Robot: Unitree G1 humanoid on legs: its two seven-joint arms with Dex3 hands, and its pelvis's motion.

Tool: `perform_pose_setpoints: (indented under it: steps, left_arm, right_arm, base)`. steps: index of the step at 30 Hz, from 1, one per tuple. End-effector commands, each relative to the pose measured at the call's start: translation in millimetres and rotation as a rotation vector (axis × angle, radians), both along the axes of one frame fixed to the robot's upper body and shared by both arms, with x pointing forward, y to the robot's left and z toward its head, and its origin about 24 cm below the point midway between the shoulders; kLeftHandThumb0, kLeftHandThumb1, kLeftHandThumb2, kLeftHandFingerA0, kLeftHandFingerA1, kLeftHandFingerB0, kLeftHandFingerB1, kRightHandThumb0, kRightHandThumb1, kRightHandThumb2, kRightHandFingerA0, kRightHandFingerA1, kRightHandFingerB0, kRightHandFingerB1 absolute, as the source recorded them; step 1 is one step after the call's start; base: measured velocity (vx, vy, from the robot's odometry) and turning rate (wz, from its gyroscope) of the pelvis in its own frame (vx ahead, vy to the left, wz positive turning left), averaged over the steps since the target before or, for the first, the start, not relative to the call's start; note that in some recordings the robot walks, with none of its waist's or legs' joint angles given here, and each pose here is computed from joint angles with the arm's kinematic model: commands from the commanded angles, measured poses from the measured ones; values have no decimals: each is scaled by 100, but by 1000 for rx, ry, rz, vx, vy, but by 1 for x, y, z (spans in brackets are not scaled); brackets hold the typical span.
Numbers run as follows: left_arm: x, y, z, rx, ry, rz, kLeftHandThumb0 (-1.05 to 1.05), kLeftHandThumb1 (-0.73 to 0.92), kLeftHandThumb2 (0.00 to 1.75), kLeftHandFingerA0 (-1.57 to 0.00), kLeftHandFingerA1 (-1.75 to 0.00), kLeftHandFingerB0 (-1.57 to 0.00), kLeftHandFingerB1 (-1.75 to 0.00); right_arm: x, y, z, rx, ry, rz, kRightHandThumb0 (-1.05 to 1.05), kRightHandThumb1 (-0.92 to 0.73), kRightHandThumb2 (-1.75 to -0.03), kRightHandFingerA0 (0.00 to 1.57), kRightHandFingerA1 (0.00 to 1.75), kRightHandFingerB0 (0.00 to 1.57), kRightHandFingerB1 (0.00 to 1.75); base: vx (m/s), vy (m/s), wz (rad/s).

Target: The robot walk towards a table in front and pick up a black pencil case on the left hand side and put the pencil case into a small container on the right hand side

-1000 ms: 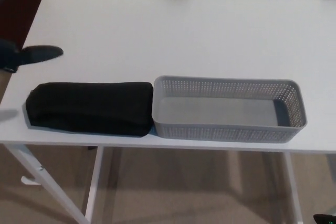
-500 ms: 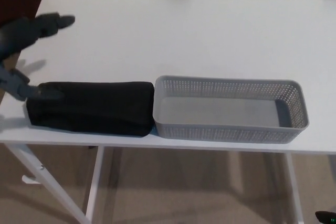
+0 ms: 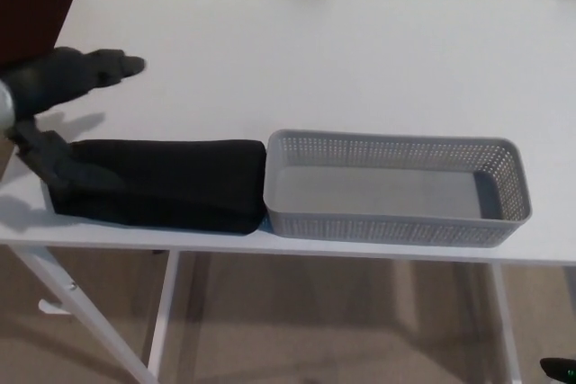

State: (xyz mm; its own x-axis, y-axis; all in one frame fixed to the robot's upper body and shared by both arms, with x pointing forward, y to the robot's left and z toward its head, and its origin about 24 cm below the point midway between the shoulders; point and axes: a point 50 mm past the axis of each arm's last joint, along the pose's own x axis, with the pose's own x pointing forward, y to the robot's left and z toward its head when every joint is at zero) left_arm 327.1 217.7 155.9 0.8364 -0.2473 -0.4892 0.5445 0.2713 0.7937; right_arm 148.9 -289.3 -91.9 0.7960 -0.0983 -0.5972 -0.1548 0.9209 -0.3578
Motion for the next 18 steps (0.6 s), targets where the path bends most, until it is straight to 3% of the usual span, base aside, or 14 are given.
perform_pose_setpoints:
  steps: [1,18]
  left_arm:
    - [4,-5,-6,43,-3,34,-56,37,71,0,0,0,-1]
    - [18,3,-27,152,62,90,-61,39,74,0,0,0,-1]
  right_arm:
    - [-2,-2,-2,-29,32,-5,-34,-64,-58,54,44,47,40]
    - [2,0,-1,-31,22,27,-37,-62,-58,55,46,49,41]
  base:
    - [0,0,0]
    - [0,0,0]
